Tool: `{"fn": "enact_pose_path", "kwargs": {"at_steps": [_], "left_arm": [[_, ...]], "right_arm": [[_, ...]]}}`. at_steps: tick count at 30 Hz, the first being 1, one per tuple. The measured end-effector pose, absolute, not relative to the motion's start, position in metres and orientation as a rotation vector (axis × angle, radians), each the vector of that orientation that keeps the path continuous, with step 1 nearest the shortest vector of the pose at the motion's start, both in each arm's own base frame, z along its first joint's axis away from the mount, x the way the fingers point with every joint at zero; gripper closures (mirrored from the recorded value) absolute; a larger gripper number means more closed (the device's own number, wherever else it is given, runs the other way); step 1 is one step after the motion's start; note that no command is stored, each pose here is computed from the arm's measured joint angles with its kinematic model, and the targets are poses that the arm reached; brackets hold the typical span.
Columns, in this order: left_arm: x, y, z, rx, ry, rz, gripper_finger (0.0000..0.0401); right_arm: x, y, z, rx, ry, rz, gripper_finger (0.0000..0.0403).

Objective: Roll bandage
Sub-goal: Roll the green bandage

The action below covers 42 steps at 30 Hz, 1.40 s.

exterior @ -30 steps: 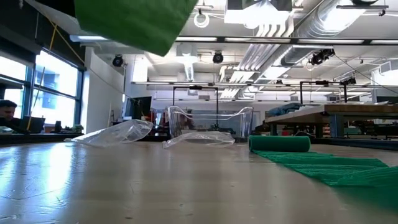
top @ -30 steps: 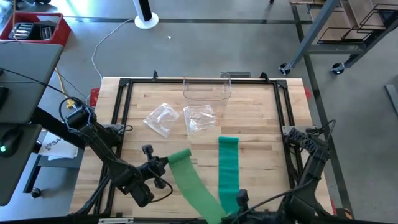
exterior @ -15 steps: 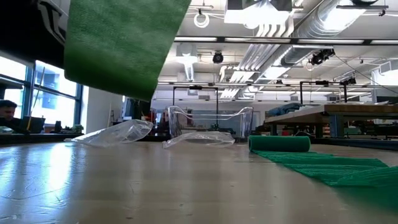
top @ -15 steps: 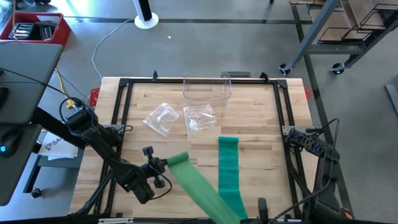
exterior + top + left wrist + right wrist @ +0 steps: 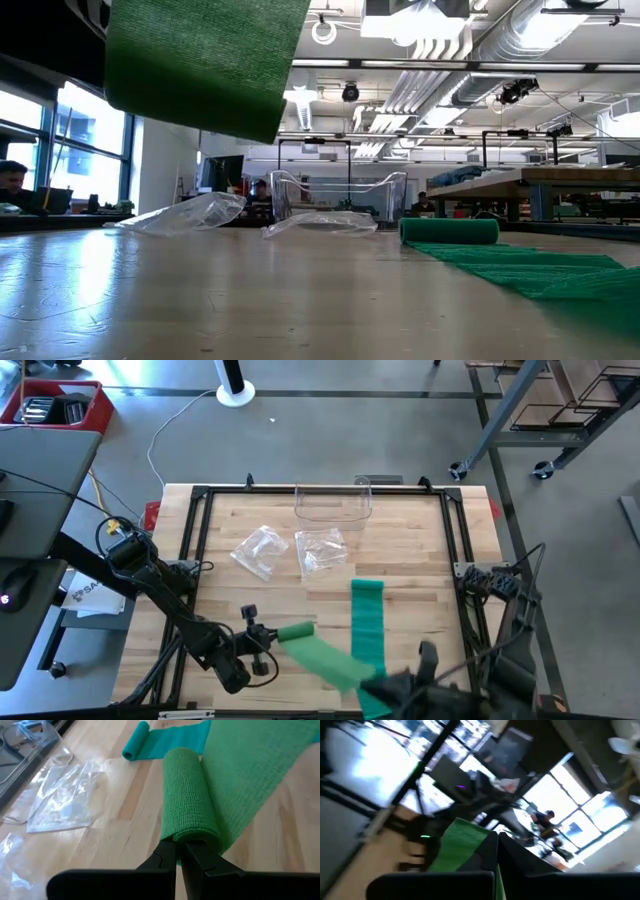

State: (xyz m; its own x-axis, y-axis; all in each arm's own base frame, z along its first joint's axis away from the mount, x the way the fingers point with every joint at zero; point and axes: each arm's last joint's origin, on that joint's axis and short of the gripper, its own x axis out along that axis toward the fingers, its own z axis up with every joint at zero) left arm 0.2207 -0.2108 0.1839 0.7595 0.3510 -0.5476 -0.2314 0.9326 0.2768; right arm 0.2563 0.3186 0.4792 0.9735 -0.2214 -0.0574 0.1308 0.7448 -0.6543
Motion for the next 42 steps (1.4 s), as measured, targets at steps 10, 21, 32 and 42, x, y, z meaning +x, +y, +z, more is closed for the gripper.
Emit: {"fn": "enact_pose_path", "kwargs": {"at_steps": [10,21,32,42], "left_arm": [[0.202,-0.206,0.193,0.231,0.475,0.477,0.0400],[0.146,-0.205,0.235,0.143,0.191,0.458,0.0400],[0.159,-0.183,0.238,0.108,0.334,0.515,0.0400],[0.189,-0.186,0.203,0.165,0.600,0.510,0.0400]], "right_arm": [[0.250,0.303,0.476,-0.576,0.203,0.026,0.0403],[0.251,0.310,0.406,-0.300,0.680,0.128,0.0403],[0.235,0.369,0.390,-0.181,0.658,0.439,0.0403],[0.215,0.361,0.431,-0.290,0.383,0.309,0.0403]]}}
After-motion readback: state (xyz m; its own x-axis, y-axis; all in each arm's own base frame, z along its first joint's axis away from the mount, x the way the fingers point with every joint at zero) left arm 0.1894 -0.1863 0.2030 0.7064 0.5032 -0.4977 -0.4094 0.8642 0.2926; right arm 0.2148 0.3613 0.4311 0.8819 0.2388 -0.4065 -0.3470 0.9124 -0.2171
